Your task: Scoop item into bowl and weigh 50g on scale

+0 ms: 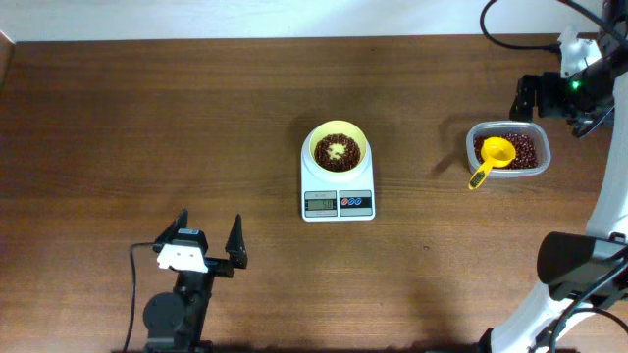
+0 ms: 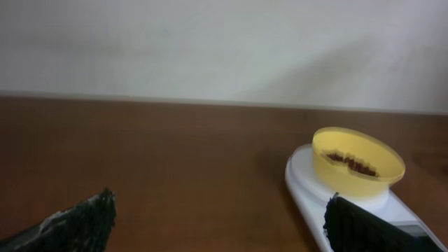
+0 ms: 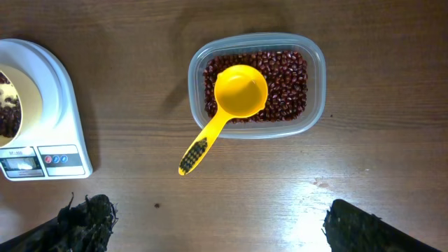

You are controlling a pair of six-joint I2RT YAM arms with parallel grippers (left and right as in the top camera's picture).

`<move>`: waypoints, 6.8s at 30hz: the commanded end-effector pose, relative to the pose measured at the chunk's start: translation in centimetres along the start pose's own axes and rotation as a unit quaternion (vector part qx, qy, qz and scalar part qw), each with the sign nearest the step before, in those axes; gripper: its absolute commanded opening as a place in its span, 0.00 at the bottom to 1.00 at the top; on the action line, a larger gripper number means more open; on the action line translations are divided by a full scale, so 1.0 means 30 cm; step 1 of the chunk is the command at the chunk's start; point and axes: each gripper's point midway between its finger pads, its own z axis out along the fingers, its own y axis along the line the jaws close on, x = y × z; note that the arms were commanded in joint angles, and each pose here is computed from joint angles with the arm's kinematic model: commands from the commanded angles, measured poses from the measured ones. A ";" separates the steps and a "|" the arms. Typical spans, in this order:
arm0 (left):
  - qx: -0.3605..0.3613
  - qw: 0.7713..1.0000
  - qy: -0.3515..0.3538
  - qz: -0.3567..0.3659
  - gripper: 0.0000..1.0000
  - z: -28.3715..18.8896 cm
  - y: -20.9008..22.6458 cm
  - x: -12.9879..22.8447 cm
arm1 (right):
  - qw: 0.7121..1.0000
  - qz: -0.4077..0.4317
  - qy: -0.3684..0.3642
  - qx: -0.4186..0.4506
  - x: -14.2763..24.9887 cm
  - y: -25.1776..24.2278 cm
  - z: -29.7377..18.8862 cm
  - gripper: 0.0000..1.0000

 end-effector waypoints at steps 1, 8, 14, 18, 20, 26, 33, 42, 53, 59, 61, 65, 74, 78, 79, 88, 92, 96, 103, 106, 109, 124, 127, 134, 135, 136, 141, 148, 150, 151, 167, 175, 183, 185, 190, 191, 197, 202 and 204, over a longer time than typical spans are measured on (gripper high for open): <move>-0.017 1.000 0.004 -0.016 0.99 -0.002 0.021 0.008 | 1.000 -0.007 -0.016 0.006 -0.003 0.004 -0.037 0.99; -0.018 1.000 0.002 -0.016 0.99 -0.002 0.023 0.005 | 1.000 -0.007 -0.016 0.006 -0.003 0.004 -0.037 0.99; -0.018 1.000 0.002 -0.016 0.99 -0.002 0.023 0.005 | 1.000 -0.007 -0.016 0.006 -0.003 0.004 -0.037 0.99; -0.018 1.000 0.002 -0.016 0.99 -0.002 0.023 0.005 | 1.000 -0.007 -0.016 0.006 -0.003 0.004 -0.037 0.99; -0.018 1.000 0.002 -0.016 0.99 -0.002 0.023 0.005 | 1.000 -0.007 -0.016 0.006 -0.003 0.004 -0.037 0.99; -0.018 1.000 0.002 -0.016 0.99 -0.002 0.023 0.005 | 1.000 -0.007 -0.015 0.006 -0.003 0.005 -0.035 0.99; -0.018 1.000 0.002 -0.016 0.99 -0.002 0.023 0.005 | 0.997 -0.014 -0.071 0.009 -0.092 0.002 -0.046 0.99; -0.018 1.000 0.002 -0.016 0.99 -0.002 0.023 0.005 | 0.985 -0.071 -0.157 -0.023 -0.211 0.165 -0.102 0.99; -0.018 1.000 0.002 -0.016 0.99 -0.002 0.023 0.005 | 0.955 -0.092 -0.277 -0.042 -0.208 0.196 -0.028 0.99; -0.018 1.000 0.002 -0.016 0.99 -0.002 0.023 0.005 | 0.905 -0.117 -0.406 -0.045 -0.188 0.221 -0.038 0.99; -0.018 1.000 0.002 -0.016 0.99 -0.002 0.023 0.005 | 0.881 -0.124 -0.456 -0.038 -0.169 0.223 -0.058 0.99; -0.018 1.000 0.002 -0.016 0.99 -0.002 0.023 0.005 | 0.839 -0.133 -0.526 -0.026 -0.129 0.227 -0.112 0.99; -0.018 1.000 0.002 -0.016 0.99 -0.002 0.023 0.005 | 0.771 -0.145 -0.620 -0.011 0.008 0.233 -0.127 0.99; -0.018 1.000 0.002 -0.016 0.99 -0.002 0.023 0.005 | 0.765 -0.146 -0.627 -0.010 0.061 0.235 -0.116 0.99; -0.018 1.000 0.002 -0.016 0.99 -0.002 0.023 0.005 | 0.764 -0.146 -0.628 -0.010 0.079 0.235 -0.113 0.99; -0.018 1.000 0.002 -0.016 0.99 -0.002 0.023 0.005 | 0.759 -0.147 -0.635 -0.008 0.241 0.237 -0.042 0.99; -0.018 1.000 0.002 -0.016 0.99 -0.002 0.023 0.005 | 0.747 -0.149 -0.647 -0.006 0.321 0.236 0.010 0.99; -0.018 1.000 0.002 -0.016 0.99 -0.002 0.023 0.005 | 0.739 -0.142 -0.658 0.006 0.380 0.221 0.038 0.99; -0.018 1.000 0.002 -0.016 0.99 -0.002 0.023 0.005 | 0.762 -0.130 -0.635 0.013 0.455 0.202 0.127 0.99; -0.018 1.000 0.002 -0.016 0.99 -0.002 0.023 0.005 | 0.773 -0.119 -0.623 0.023 0.474 0.182 0.147 0.99; -0.018 1.000 0.002 -0.016 0.99 -0.002 0.023 0.005 | 0.779 -0.117 -0.615 0.024 0.491 0.180 0.160 0.99; -0.018 1.000 0.002 -0.016 0.99 -0.002 0.023 0.005 | 0.797 0.008 -0.603 0.028 0.534 0.100 0.186 0.99; -0.018 1.000 0.002 -0.016 0.99 -0.002 0.023 0.005 | 0.808 0.007 -0.589 0.027 0.542 0.101 0.213 0.99; -0.018 1.000 0.002 -0.016 0.99 -0.002 0.023 0.005 | 0.813 -0.001 -0.583 0.017 0.546 0.117 0.226 0.99; -0.018 1.000 0.002 -0.016 0.99 -0.002 0.023 0.005 | 0.813 -0.003 -0.583 0.014 0.546 0.122 0.226 0.99; -0.018 1.000 0.002 -0.016 0.99 -0.002 0.023 0.005 | 0.813 -0.005 -0.582 0.012 0.546 0.126 0.227 0.99; -0.018 1.000 0.002 -0.016 0.99 -0.002 0.023 0.005 | 0.812 -0.022 -0.584 -0.003 0.545 0.151 0.224 0.99; -0.018 1.000 0.002 -0.016 0.99 -0.002 0.023 0.005 | 0.809 -0.072 -0.583 0.008 0.546 0.175 0.225 0.99; -0.018 1.000 0.002 -0.016 0.99 -0.002 0.023 0.005 | 0.809 -0.072 -0.583 0.009 0.546 0.174 0.224 0.99; -0.018 1.000 0.002 -0.016 0.99 -0.002 0.023 0.005 | 0.809 -0.072 -0.583 0.009 0.546 0.174 0.224 0.99; -0.018 1.000 0.002 -0.016 0.99 -0.002 0.023 0.005 | 0.809 -0.072 -0.583 0.009 0.546 0.174 0.224 0.99; -0.018 1.000 0.002 -0.016 0.99 -0.002 0.023 0.005 | 0.809 -0.072 -0.583 0.009 0.546 0.174 0.224 0.99; -0.018 1.000 0.002 -0.016 0.99 -0.002 0.023 0.005 | 0.809 -0.072 -0.583 0.009 0.546 0.174 0.224 0.99; -0.018 1.000 0.002 -0.016 0.99 -0.002 0.023 0.005 | 0.809 -0.072 -0.583 0.009 0.546 0.174 0.224 0.99; -0.018 1.000 0.002 -0.016 0.99 -0.002 0.023 0.005 | 0.809 -0.072 -0.583 0.009 0.546 0.174 0.224 0.99; -0.018 1.000 0.002 -0.016 0.99 -0.002 0.023 0.005 | 0.809 -0.072 -0.583 0.009 0.546 0.174 0.224 0.99; -0.018 1.000 0.002 -0.016 0.99 -0.002 0.023 0.005 | 0.809 -0.072 -0.583 0.009 0.546 0.174 0.224 0.99; -0.018 1.000 0.002 -0.016 0.99 -0.002 0.023 0.005 | 0.809 -0.072 -0.583 0.009 0.546 0.174 0.224 0.99; -0.018 1.000 0.002 -0.016 0.99 -0.002 0.023 0.005 | 0.809 -0.072 -0.583 0.009 0.546 0.174 0.224 0.99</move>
